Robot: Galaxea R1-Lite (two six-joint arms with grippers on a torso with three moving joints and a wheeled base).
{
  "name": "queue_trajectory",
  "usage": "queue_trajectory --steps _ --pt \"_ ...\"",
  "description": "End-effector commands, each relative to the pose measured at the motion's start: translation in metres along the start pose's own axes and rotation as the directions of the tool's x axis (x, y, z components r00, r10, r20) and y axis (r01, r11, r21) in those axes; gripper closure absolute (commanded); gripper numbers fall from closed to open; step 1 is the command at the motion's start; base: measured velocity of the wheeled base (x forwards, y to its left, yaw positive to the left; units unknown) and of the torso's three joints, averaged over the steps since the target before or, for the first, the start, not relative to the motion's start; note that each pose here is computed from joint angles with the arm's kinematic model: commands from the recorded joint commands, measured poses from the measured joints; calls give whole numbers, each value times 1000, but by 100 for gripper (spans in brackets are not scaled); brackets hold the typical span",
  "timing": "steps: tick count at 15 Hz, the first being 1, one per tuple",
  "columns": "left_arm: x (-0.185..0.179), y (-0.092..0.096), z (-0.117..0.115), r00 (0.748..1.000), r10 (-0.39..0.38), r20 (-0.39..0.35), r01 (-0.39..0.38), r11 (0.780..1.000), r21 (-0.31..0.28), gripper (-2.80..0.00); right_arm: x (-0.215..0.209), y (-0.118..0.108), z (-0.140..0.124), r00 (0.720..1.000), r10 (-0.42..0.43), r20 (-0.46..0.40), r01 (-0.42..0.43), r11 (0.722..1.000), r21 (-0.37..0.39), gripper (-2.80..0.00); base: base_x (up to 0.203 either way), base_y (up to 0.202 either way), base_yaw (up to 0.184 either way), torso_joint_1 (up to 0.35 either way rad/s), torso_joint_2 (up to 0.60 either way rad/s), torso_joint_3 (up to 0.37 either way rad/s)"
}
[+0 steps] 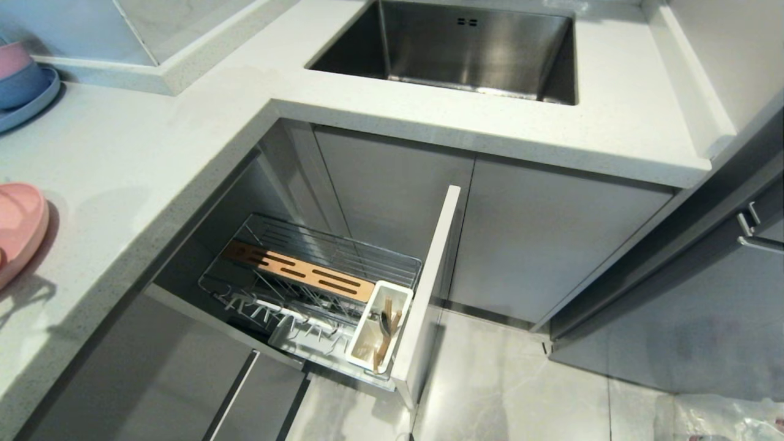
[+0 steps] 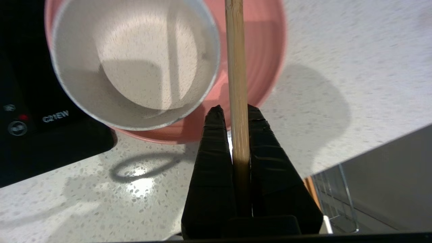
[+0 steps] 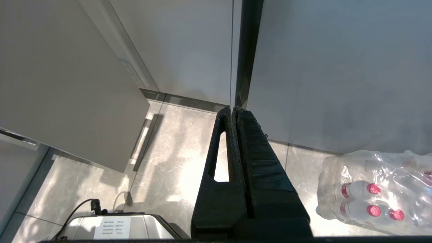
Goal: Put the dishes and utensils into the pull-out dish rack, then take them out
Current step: Take the chopsticks out of the cupboard
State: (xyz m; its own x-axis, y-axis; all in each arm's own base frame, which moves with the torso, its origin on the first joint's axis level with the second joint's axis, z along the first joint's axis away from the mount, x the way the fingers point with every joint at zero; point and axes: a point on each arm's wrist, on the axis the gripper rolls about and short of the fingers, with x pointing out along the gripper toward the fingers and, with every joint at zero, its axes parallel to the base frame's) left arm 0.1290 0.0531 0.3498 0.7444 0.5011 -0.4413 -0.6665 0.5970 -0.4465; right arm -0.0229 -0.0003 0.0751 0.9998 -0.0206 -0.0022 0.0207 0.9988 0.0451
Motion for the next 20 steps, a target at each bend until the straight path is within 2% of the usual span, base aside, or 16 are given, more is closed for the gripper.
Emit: queue_trajectory --steps 1,3,7,13,20 --pt "22 3 -12 998 39 -57 -38 999 6 0 0 0 0 1000 -1 -2 1 1000 1 0 0 0 0 0 0 0" --pt "32 3 -16 992 -27 -127 26 1000 -7 0 0 0 0 1000 1 -2 -1 1000 -1 0 0 0 0 0 0 0" --pt "42 4 -16 980 -70 -187 65 997 -31 0 0 0 0 1000 -1 -2 1 1000 0 0 0 0 0 0 0 0" --pt "60 1 -11 980 -69 -185 63 997 -38 0 0 0 0 1000 0 -2 0 1000 0 0 0 0 0 0 0 0" --pt "77 9 0 979 -74 -189 60 995 -77 0 0 0 0 1000 -1 -2 1 1000 1 0 0 0 0 0 0 0"
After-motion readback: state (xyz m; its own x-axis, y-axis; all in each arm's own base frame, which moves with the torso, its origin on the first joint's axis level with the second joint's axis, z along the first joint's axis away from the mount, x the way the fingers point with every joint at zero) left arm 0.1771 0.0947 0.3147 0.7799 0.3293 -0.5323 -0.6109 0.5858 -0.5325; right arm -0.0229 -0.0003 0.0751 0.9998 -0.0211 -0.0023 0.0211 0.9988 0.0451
